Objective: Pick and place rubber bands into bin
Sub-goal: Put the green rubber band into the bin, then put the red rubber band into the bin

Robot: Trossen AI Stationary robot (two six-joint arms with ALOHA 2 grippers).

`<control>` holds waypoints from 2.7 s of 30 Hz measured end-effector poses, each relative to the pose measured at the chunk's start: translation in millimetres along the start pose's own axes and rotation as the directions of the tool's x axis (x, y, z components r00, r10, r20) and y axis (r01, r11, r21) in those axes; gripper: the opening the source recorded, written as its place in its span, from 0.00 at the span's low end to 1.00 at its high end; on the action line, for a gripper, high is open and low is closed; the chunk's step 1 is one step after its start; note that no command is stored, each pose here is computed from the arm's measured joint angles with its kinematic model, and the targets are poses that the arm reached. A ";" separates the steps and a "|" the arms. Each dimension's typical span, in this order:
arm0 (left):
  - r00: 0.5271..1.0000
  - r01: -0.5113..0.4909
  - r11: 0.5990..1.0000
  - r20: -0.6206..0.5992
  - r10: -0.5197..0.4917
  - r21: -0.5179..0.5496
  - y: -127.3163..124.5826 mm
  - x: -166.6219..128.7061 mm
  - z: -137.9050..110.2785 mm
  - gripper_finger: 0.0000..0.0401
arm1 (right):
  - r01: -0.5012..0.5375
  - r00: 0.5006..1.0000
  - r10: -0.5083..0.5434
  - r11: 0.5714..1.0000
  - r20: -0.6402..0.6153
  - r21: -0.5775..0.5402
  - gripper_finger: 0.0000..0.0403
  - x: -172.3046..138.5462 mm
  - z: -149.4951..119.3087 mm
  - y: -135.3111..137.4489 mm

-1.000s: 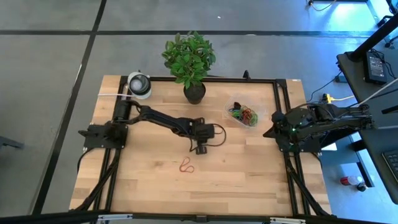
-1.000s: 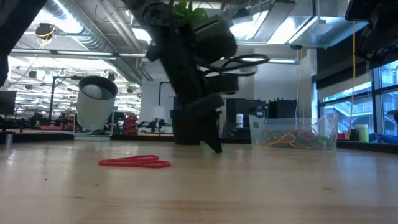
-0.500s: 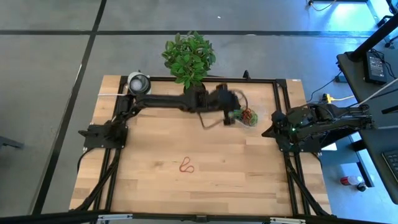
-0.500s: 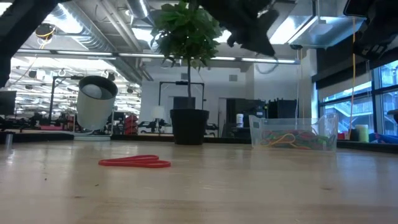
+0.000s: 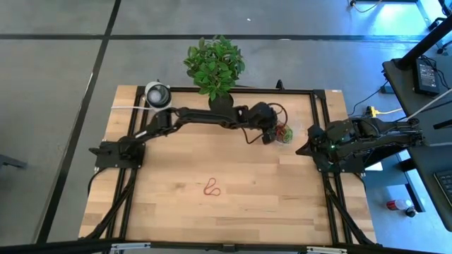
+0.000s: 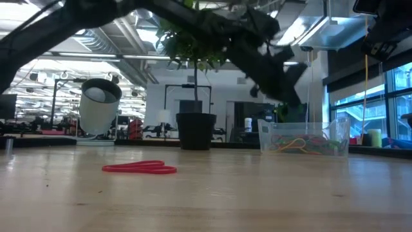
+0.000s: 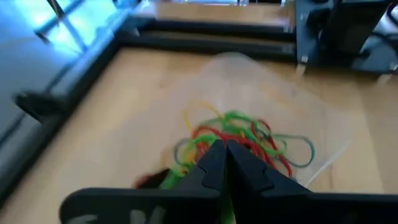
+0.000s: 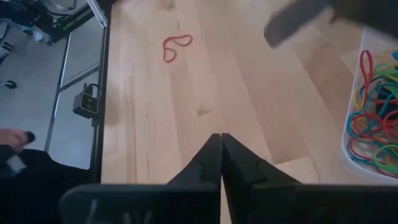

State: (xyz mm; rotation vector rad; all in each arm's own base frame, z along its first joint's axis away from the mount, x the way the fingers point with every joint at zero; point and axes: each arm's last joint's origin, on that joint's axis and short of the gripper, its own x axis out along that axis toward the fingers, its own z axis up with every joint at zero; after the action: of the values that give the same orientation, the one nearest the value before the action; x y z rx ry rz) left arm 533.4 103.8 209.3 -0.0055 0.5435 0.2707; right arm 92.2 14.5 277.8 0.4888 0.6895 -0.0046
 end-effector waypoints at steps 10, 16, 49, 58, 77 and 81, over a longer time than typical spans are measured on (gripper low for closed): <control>0.995 0.036 0.989 -0.086 -0.049 -0.142 -3.4 20.2 -26.3 0.27 | -0.001 1.000 0.001 1.000 -0.002 -0.001 0.02 0.0 -0.1 0.0; 0.997 0.080 0.990 -0.012 -0.082 -0.118 -4.1 -13.2 9.2 0.38 | -0.001 1.000 0.001 1.000 -0.002 -0.001 0.02 0.0 -0.1 0.0; 0.955 0.212 0.969 -0.181 -0.233 -0.129 -86.5 -199.4 -108.0 0.00 | 0.016 0.998 -0.003 0.982 0.067 -0.188 0.00 145.4 34.3 48.5; 0.967 0.218 0.965 -0.102 -0.234 -0.147 -73.2 -264.2 -159.9 0.00 | 0.038 0.999 -0.042 0.976 -0.014 -0.214 0.03 235.6 38.5 70.4; 0.964 0.263 0.954 0.010 -0.265 -0.141 -58.0 -308.1 -201.4 0.00 | 0.157 0.970 -0.215 0.909 -0.112 -0.387 0.32 379.4 73.5 66.1; 0.970 0.241 0.967 0.046 -0.238 -0.087 -56.3 -313.2 -205.3 0.00 | 0.176 0.958 -0.248 0.905 -0.145 -0.387 0.26 387.6 69.6 59.8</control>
State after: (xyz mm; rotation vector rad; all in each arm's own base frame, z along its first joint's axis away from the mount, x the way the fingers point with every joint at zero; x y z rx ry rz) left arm 185.9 -45.4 189.8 -0.1546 0.4899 0.0587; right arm 445.1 97.3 112.8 0.0458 0.9087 -0.0330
